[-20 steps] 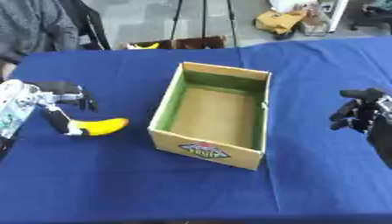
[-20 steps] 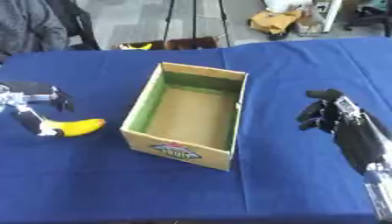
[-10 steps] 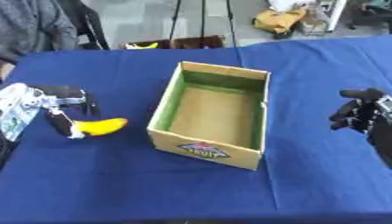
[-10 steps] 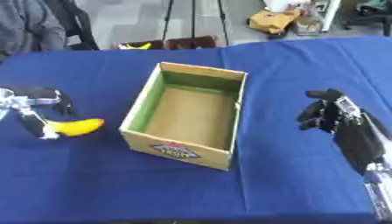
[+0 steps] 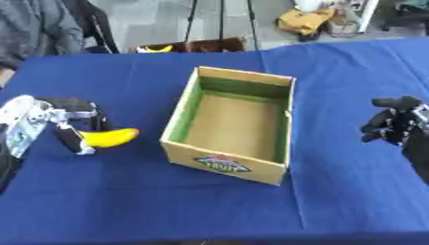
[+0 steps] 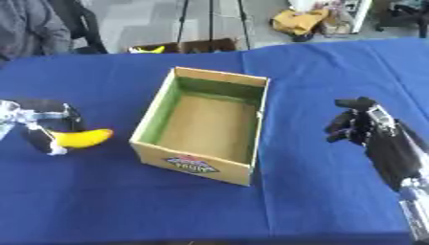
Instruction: Pick up objects on the table and place them in the box.
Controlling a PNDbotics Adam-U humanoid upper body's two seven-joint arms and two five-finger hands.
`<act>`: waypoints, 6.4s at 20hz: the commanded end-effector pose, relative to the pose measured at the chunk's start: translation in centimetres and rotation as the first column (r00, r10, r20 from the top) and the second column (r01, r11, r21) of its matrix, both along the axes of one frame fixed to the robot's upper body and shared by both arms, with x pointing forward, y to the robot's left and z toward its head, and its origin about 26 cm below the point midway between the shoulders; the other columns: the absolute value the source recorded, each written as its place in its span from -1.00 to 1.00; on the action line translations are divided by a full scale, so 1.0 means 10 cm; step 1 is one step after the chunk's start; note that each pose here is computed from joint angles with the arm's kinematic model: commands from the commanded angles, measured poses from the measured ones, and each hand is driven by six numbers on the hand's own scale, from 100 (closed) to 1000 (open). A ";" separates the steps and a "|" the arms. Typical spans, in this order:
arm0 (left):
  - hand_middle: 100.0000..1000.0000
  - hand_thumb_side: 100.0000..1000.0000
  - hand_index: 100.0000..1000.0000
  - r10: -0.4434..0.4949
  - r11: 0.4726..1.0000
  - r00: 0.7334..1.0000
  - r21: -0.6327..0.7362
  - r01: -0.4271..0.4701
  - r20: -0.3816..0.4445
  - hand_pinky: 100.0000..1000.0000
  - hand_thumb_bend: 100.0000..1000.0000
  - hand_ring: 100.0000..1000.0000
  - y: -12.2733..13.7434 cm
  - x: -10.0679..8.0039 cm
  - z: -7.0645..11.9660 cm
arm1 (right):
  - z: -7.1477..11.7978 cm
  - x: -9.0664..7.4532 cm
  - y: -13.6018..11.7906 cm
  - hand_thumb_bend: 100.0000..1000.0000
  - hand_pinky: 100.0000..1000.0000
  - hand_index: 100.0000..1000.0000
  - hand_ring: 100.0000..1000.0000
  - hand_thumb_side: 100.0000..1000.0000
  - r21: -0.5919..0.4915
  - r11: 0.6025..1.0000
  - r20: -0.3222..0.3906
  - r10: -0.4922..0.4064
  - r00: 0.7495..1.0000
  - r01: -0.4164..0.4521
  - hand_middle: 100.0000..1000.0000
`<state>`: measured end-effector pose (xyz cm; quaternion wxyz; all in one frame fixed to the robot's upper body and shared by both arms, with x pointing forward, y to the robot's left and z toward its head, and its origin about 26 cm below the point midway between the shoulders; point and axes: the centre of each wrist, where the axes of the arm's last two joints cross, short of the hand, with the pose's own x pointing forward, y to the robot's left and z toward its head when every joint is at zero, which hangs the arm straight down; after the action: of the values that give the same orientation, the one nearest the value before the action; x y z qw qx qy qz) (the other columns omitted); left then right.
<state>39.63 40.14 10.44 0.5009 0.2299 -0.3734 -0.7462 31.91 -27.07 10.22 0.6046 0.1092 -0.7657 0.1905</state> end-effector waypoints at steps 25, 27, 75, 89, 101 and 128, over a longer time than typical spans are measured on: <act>0.17 -0.78 0.37 -0.162 0.984 0.986 0.077 0.164 -0.029 0.38 -0.82 0.22 0.05 0.05 0.39 | 0.08 0.02 -0.01 -1.00 0.06 0.57 0.13 0.64 -0.010 1.000 0.025 0.003 1.000 -0.003 -0.06; 0.17 -0.79 0.37 -0.166 0.983 0.986 0.079 0.167 -0.017 0.38 -0.82 0.22 0.03 0.07 0.44 | 0.08 0.02 -0.01 -1.00 0.06 0.57 0.13 0.64 -0.010 1.000 0.025 0.003 1.000 -0.003 -0.06; 0.25 -0.32 0.43 -0.596 0.802 0.803 -0.042 0.595 -0.006 0.36 -0.57 0.24 -1.81 0.69 0.35 | 0.09 0.06 0.21 -1.00 0.06 0.52 0.13 0.82 -0.051 0.989 0.003 0.140 0.990 -0.139 -0.06; 0.45 0.72 0.65 -0.462 0.852 0.841 -0.123 0.509 0.281 0.39 0.91 0.32 -1.60 0.55 0.90 | 0.05 0.04 0.16 -1.00 0.07 0.52 0.13 0.85 -0.038 0.993 -0.003 0.111 0.994 -0.111 -0.06; 0.24 0.78 0.47 0.017 0.840 0.851 -0.469 0.273 0.525 0.25 -0.73 0.16 -0.59 -0.11 0.96 | 0.03 0.01 -0.03 -1.00 0.07 0.52 0.13 0.74 -0.012 1.000 0.017 -0.006 1.000 0.006 -0.06; 0.23 0.94 0.49 0.593 0.384 0.752 -0.922 0.051 0.288 0.19 -0.90 0.12 -0.30 -0.86 0.37 | 0.04 0.02 0.01 -1.00 0.07 0.52 0.13 0.74 -0.006 1.000 0.016 0.011 1.000 -0.011 -0.06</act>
<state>30.97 36.81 13.29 0.5343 0.2024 -0.7895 -0.2241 31.98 -27.00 9.81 0.6085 0.1125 -0.7617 0.1921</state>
